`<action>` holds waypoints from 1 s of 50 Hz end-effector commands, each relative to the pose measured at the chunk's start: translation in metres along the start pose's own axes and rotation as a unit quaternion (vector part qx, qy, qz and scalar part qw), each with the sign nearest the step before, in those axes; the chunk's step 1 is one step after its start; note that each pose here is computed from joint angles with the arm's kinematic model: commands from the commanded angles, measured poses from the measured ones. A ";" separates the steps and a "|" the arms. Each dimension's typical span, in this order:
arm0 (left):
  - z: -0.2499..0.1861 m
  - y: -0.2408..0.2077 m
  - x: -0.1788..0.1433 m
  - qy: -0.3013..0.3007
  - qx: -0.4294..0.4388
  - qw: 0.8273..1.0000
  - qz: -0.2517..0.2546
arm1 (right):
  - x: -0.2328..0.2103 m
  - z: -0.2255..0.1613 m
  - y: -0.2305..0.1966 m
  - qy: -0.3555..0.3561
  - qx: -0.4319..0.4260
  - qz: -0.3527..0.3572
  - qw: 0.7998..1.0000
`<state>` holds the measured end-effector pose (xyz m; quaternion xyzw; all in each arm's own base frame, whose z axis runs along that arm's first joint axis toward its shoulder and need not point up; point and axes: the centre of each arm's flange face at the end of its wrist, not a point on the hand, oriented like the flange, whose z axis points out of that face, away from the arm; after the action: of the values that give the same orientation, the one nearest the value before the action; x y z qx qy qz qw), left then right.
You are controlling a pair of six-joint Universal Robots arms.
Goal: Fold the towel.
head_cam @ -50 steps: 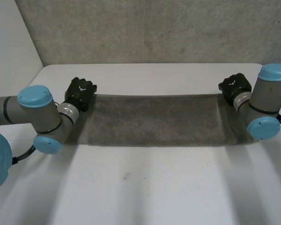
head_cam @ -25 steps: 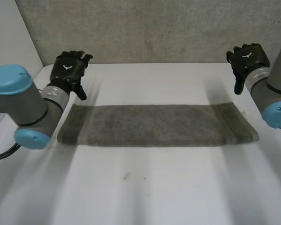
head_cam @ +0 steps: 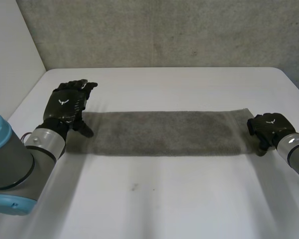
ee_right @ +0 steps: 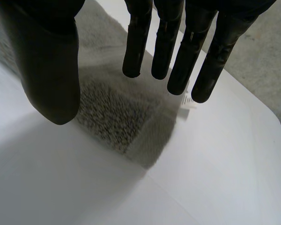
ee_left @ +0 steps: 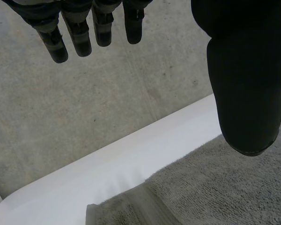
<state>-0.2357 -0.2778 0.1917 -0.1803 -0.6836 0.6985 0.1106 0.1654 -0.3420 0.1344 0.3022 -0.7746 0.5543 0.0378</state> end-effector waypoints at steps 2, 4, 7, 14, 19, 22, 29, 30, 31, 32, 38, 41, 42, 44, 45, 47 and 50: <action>-0.002 0.004 -0.001 -0.009 0.003 1.000 0.000 | 0.003 0.012 0.014 0.006 -0.008 -0.012 1.000; -0.003 0.005 -0.001 -0.010 0.001 1.000 -0.001 | 0.005 0.013 0.014 0.009 -0.006 -0.015 1.000; -0.003 0.005 -0.001 -0.010 0.001 1.000 -0.001 | 0.012 0.016 0.015 0.022 0.003 -0.015 1.000; -0.003 0.006 -0.001 -0.009 0.000 1.000 -0.001 | 0.013 0.023 0.020 0.024 0.007 -0.018 1.000; -0.003 0.007 0.000 -0.009 -0.002 1.000 -0.001 | 0.017 0.025 0.018 0.033 0.009 -0.021 0.999; -0.003 0.007 -0.001 -0.009 -0.002 1.000 -0.001 | 0.027 0.027 0.015 0.054 0.010 -0.026 0.998; -0.003 0.008 -0.001 -0.010 -0.003 1.000 -0.002 | 0.126 0.019 0.035 0.202 -0.058 -0.035 0.977; -0.003 0.008 -0.001 -0.010 -0.003 1.000 -0.002 | 0.126 0.019 0.035 0.202 -0.058 -0.035 0.977; -0.004 0.008 -0.001 -0.010 -0.003 1.000 -0.002 | 0.147 0.015 0.042 0.223 -0.077 -0.049 0.971; -0.004 0.008 -0.001 -0.010 -0.003 1.000 -0.002 | 0.166 0.010 0.045 0.241 -0.093 -0.067 0.964; -0.004 0.008 -0.001 -0.010 -0.003 1.000 -0.002 | 0.176 0.008 0.039 0.246 -0.090 -0.084 0.962; -0.004 0.008 -0.001 -0.011 -0.003 1.000 -0.002 | 0.155 0.006 0.001 0.229 -0.033 -0.073 0.970; -0.004 0.008 -0.001 -0.011 -0.003 1.000 -0.002 | 0.125 0.004 -0.034 0.201 0.020 -0.064 0.977; -0.003 0.008 -0.001 -0.010 -0.003 1.000 -0.002 | 0.097 0.003 -0.056 0.168 0.058 -0.058 0.982; -0.003 0.008 -0.001 -0.010 -0.003 1.000 -0.002 | 0.069 0.002 -0.072 0.134 0.088 -0.057 0.985; -0.004 0.009 -0.001 -0.010 -0.005 1.000 -0.002 | 0.037 -0.001 -0.087 0.094 0.115 -0.059 0.987; -0.004 0.010 -0.001 -0.010 -0.006 1.000 -0.002 | -0.026 -0.010 -0.108 0.020 0.157 -0.076 0.984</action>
<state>-0.2325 -0.2751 0.1831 -0.1725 -0.6879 0.6973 0.1040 0.1429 -0.3902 0.2156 0.2770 -0.6954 0.6445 0.1555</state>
